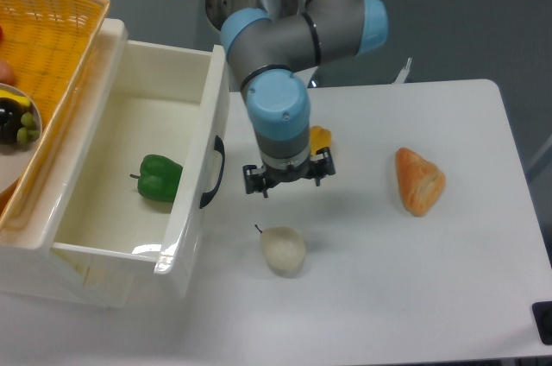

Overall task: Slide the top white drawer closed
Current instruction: 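Bring the gripper side against the drawer front beside its black handle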

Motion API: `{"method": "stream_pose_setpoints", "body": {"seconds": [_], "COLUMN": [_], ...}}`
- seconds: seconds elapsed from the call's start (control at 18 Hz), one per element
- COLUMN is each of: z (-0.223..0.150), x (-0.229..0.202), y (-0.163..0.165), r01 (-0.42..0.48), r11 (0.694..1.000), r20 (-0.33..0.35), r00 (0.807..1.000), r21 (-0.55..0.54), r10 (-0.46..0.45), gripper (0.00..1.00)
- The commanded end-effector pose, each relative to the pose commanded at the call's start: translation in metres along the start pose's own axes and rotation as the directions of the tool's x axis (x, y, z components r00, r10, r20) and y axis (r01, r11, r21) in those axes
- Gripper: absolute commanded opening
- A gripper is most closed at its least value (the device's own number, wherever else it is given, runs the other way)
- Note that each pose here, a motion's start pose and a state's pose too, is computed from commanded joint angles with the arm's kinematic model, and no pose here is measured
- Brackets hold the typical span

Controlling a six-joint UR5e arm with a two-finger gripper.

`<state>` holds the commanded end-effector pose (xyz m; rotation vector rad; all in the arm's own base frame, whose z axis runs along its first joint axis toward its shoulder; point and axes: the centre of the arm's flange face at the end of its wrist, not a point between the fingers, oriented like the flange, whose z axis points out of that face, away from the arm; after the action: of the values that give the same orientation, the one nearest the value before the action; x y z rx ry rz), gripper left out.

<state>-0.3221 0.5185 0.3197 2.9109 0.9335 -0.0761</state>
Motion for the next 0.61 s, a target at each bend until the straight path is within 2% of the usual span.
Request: {"method": "stream_pose_setpoints", "body": {"seconds": [0.61], "z": [-0.003], "x": [0.015], "y": [0.002], "r01": [-0.02], "r11": [1.0], "r20": [0.0], "r00": [1.0], "r21": [0.004], "r10": [0.02], "gripper": [1.0]}}
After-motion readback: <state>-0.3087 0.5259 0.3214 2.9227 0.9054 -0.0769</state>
